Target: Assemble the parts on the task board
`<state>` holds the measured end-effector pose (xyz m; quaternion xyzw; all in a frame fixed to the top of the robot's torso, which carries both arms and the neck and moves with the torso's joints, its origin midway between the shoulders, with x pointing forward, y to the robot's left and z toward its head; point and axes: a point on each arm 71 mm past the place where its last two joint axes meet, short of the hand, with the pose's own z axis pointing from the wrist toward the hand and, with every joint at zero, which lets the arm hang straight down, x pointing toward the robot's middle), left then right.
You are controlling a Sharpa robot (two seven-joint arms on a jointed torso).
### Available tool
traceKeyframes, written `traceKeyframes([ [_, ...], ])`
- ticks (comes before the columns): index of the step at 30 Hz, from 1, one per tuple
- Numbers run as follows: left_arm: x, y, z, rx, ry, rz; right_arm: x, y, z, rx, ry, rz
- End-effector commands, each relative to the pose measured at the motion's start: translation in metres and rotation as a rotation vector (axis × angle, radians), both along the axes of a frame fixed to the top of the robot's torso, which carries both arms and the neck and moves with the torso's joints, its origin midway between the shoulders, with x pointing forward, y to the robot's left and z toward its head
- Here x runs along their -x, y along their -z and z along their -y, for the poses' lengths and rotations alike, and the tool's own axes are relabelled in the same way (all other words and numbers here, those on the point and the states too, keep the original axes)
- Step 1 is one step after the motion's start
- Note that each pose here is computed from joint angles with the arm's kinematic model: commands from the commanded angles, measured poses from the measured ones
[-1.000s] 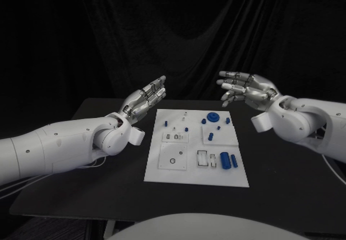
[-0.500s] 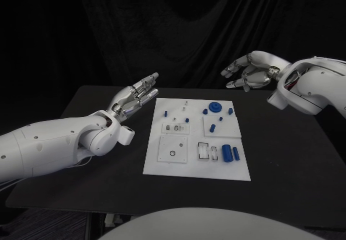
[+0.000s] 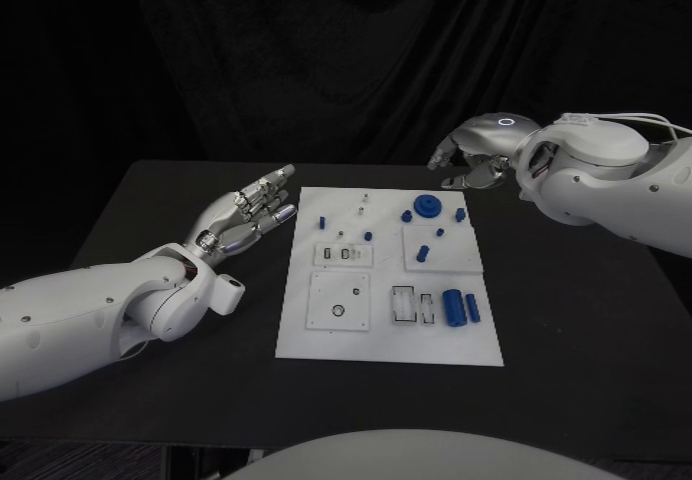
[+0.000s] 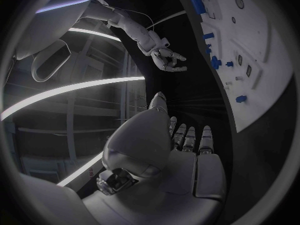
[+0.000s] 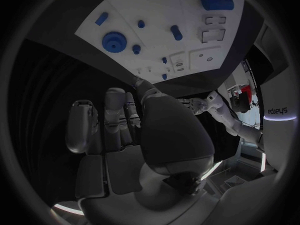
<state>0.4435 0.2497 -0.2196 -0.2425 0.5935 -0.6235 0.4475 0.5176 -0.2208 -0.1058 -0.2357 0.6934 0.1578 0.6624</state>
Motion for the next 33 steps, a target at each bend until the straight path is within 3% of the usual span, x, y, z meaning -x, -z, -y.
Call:
traceKeyframes([
  [1, 0.0082, -0.0183, 0.002, 0.072, 0.055, 0.245, -0.002, -0.001, 0.002, 0.09, 0.02, 0.057],
  [7, 0.0114, -0.0198, -0.002, 0.066, 0.044, 0.251, -0.004, 0.002, -0.002, 0.092, -0.002, 0.053],
  [21, 0.0135, -0.0201, -0.005, 0.067, 0.049, 0.24, -0.005, 0.015, -0.011, 0.079, -0.019, -0.035],
  [33, 0.0124, -0.0191, -0.003, 0.069, 0.059, 0.231, -0.005, 0.03, -0.008, 0.11, 0.004, -0.094],
])
